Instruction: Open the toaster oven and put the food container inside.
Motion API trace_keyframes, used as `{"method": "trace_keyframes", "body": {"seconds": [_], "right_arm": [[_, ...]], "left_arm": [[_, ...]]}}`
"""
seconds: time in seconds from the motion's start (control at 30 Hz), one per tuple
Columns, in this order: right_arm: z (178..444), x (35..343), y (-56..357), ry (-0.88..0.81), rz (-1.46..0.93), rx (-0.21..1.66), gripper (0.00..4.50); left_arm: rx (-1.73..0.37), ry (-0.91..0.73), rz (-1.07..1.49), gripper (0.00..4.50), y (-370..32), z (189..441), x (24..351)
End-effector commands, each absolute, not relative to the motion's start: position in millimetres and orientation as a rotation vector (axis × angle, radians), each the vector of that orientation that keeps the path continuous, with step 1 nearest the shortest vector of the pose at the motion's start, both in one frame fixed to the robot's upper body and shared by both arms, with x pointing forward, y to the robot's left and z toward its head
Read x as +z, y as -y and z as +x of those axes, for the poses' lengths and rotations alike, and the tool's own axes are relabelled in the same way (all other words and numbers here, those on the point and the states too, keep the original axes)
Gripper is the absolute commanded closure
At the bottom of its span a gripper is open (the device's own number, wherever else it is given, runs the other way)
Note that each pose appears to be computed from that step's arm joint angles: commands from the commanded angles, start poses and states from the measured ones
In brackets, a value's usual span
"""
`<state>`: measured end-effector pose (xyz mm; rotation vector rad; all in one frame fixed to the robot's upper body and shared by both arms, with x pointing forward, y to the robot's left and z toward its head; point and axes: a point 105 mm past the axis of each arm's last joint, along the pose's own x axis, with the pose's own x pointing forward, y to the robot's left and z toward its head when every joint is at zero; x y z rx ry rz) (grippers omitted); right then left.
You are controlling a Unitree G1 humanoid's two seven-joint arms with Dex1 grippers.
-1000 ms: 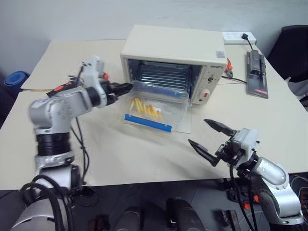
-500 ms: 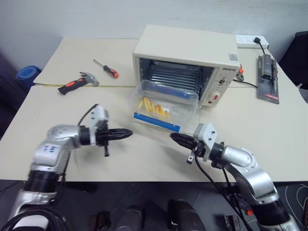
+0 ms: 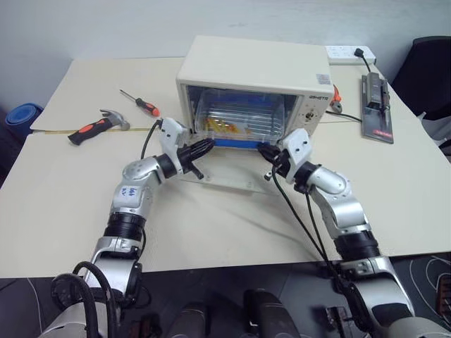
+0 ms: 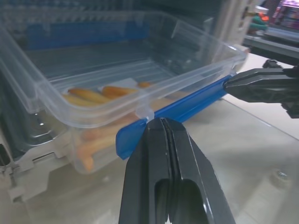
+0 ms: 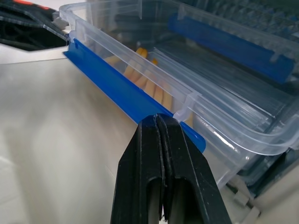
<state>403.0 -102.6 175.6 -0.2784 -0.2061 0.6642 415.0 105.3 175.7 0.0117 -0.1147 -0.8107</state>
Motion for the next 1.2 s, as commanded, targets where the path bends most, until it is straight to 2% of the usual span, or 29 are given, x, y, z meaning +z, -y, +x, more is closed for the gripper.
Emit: {"method": "trace_keyframes", "body": {"seconds": [0.03, 0.1, 0.2, 0.23, 0.3, 0.37, 0.43, 0.47, 0.6, 0.7, 0.8, 1.0, 1.13, 1.2], "right_arm": [[414.6, 190.5, 109.3, 0.264, -0.236, 0.581, 4.46], [413.5, 192.4, 108.9, 0.266, -0.201, 0.599, 4.46], [382.8, 196.2, 119.5, 0.263, -0.186, 0.747, 4.48], [367.4, 195.5, 131.9, 0.252, -0.188, 0.797, 4.5], [350.3, 189.1, 150.6, 0.213, -0.207, 0.839, 4.5], [343.9, 174.8, 168.3, 0.143, -0.25, 0.83, 4.5], [340.0, 149.9, 184.4, 0.048, -0.318, 0.834, 4.5], [338.8, 138.9, 188.3, 0.013, -0.341, 0.845, 4.5], [336.8, 110.6, 179.2, -0.044, -0.363, 0.93, 4.5], [340.1, 107.8, 162.6, 0.009, -0.32, 0.981, 4.5], [346.6, 124.7, 144.5, 0.136, -0.258, 0.992, 4.5], [361.3, 199.9, 149.5, 0.447, 0.103, 0.837, 4.5], [353.3, 241.0, 153.7, 0.567, 0.181, 0.859, 4.5], [346.1, 252.0, 152.5, 0.579, 0.151, 0.894, 4.5]], "left_arm": [[-0.733, 0.227, 0.009, 4.5, -112.5, 425.4, 197.9], [-0.729, 0.262, -0.001, 4.5, -117.0, 425.4, 199.2], [-0.905, 0.276, 0.041, 4.32, -138.1, 398.1, 201.6], [-0.953, 0.272, 0.101, 3.94, -156.1, 383.6, 204.0], [-1.007, 0.23, 0.205, 3.5, -179.7, 364.6, 203.9], [-1.06, 0.233, 0.262, 2.95, -193.3, 348.5, 207.0], [-1.133, 0.188, 0.305, 2.3, -207.0, 329.0, 206.3], [-1.167, 0.145, 0.317, 2.11, -211.5, 321.4, 204.1], [-1.247, 0.063, 0.292, 0.97, -216.5, 306.0, 202.9], [-1.247, 0.076, 0.275, 0.08, -216.0, 305.1, 204.6], [-1.229, 0.126, 0.23, 0.03, -214.0, 303.8, 208.2], [-1.11, 0.178, 0.204, 0.03, -224.4, 302.5, 209.4], [-0.987, 0.127, 0.261, 0.03, -240.8, 304.6, 193.0], [-0.952, 0.106, 0.267, 0.03, -247.3, 302.0, 183.5]]}}
